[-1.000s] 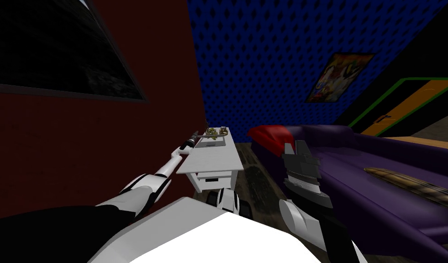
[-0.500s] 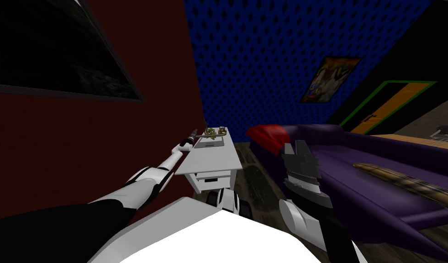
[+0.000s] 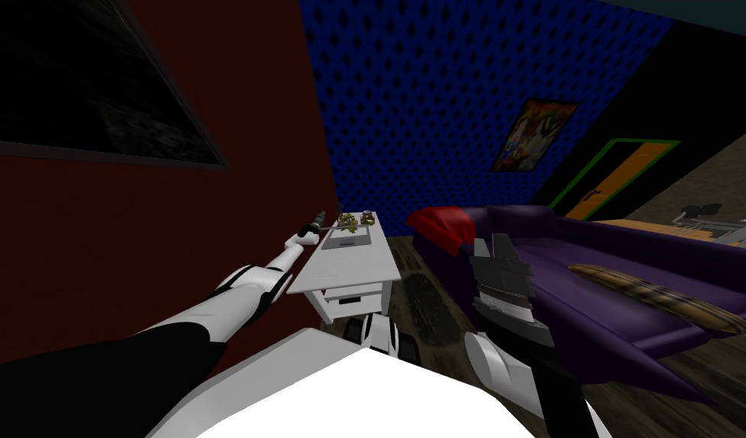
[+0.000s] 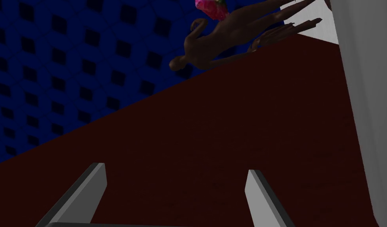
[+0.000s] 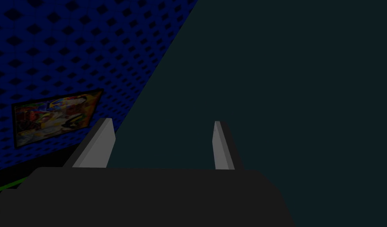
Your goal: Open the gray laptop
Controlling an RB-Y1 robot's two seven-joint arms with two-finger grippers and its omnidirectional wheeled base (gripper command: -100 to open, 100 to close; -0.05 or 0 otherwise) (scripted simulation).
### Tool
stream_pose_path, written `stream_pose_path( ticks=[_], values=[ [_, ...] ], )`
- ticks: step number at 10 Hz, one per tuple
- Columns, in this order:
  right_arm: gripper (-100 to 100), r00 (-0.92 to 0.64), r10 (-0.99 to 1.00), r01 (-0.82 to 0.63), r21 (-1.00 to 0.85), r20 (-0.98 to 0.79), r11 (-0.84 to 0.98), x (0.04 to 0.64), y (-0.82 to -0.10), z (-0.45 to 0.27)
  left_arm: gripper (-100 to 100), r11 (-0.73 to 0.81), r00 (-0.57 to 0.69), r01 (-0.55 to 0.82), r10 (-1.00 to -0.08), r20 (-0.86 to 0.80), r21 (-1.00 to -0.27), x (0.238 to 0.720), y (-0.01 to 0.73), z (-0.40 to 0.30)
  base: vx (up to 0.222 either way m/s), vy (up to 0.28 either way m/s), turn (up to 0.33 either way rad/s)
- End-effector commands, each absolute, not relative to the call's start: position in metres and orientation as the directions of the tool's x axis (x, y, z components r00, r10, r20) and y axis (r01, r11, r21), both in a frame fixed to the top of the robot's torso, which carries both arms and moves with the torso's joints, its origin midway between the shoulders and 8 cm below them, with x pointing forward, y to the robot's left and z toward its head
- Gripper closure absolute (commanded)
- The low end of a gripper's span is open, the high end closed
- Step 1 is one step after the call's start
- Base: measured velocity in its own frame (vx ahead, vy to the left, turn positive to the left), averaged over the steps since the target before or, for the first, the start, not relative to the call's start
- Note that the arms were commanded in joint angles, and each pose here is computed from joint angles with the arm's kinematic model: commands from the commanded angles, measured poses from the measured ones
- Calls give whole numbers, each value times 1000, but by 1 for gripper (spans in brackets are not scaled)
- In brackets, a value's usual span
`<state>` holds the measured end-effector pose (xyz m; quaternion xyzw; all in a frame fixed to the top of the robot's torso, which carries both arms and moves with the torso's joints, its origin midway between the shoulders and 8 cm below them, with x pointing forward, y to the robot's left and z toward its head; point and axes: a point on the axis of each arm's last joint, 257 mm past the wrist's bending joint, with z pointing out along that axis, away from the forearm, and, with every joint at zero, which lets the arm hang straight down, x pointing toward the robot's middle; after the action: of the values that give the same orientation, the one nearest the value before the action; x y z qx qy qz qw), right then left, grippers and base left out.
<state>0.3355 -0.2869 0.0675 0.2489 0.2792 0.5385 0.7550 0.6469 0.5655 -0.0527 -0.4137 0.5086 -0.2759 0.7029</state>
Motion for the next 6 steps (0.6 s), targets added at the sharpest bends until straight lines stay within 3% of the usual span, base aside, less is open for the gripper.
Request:
stream_pose_path(
  ticks=[1, 6],
  values=[
    [0, 264, 952, -674, 677, -154, 296, 336, -287, 67, -100, 513, 364, -56, -788, -496, -856, 649, 589, -34, -8, -2, -85],
    [0, 264, 952, -674, 677, -154, 296, 335, -287, 67, -100, 515, 373, -60, -783, -498, -855, 650, 597, -14, -4, -1, -15]
  ],
)
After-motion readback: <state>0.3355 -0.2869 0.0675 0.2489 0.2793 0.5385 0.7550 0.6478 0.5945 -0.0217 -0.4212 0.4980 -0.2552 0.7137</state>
